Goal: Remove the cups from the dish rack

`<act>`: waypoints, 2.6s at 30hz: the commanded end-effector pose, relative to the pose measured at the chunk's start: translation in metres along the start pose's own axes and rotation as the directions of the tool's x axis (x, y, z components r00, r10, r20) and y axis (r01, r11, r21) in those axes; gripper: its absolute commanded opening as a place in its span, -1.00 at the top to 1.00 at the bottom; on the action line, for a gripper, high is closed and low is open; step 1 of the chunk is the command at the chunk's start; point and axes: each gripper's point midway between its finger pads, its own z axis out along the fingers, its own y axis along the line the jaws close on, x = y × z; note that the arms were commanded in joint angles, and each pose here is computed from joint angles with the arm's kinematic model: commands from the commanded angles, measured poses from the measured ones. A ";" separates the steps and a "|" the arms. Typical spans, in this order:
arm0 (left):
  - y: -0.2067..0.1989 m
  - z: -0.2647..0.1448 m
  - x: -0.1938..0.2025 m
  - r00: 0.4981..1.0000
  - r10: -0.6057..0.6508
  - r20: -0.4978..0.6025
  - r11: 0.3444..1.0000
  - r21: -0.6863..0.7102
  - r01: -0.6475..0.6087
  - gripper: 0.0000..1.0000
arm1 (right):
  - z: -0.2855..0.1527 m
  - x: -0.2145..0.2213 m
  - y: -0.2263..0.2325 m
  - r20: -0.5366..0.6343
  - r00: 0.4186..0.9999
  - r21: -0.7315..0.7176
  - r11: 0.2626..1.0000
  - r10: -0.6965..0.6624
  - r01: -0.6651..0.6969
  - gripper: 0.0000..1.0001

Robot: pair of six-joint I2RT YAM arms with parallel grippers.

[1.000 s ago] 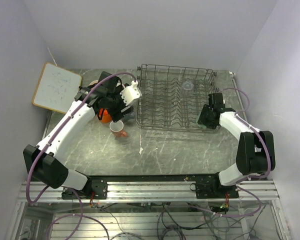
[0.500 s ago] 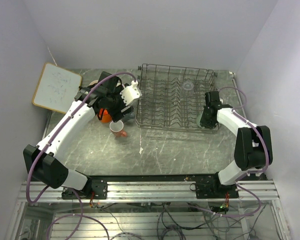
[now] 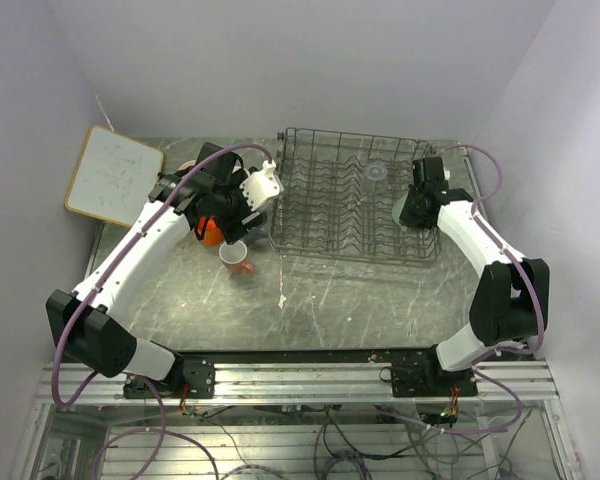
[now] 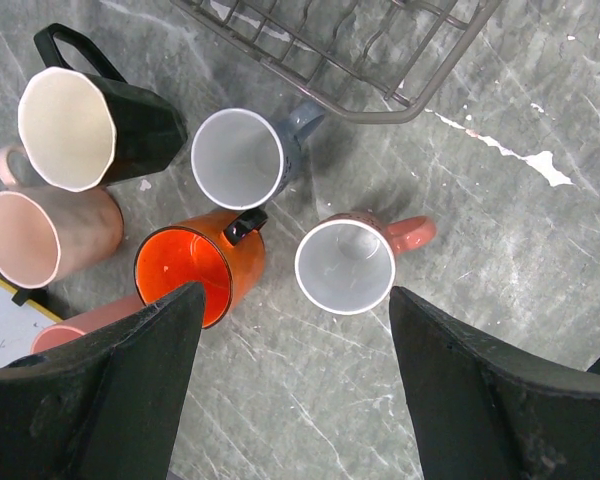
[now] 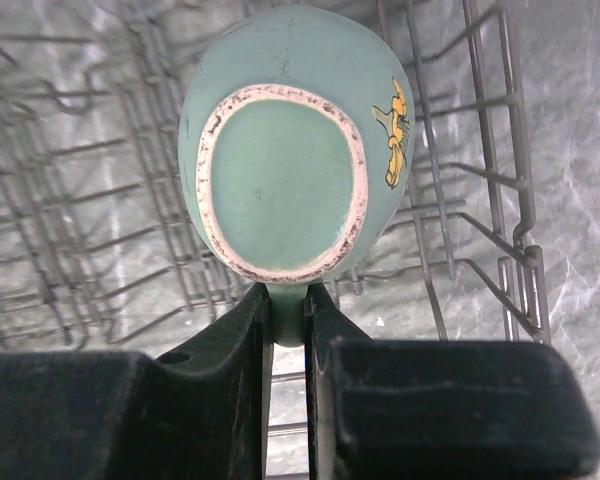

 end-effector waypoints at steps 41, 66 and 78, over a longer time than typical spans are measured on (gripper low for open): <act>-0.011 -0.166 -0.123 0.589 0.511 0.626 0.854 -0.448 -0.266 -0.97 | -0.345 0.082 0.257 -0.157 0.961 -0.968 -0.158 -0.226 -0.195 1.00; -0.046 -0.184 -0.124 0.548 0.501 0.670 0.861 -0.326 -0.390 0.59 | -0.409 0.117 0.281 -0.142 0.938 -0.896 -0.361 -0.317 -0.257 1.00; -0.043 -0.105 -0.065 0.857 0.288 0.427 0.950 -0.013 -0.313 0.86 | -0.285 0.039 0.242 -0.094 0.988 -0.977 0.202 -0.124 -0.067 -0.69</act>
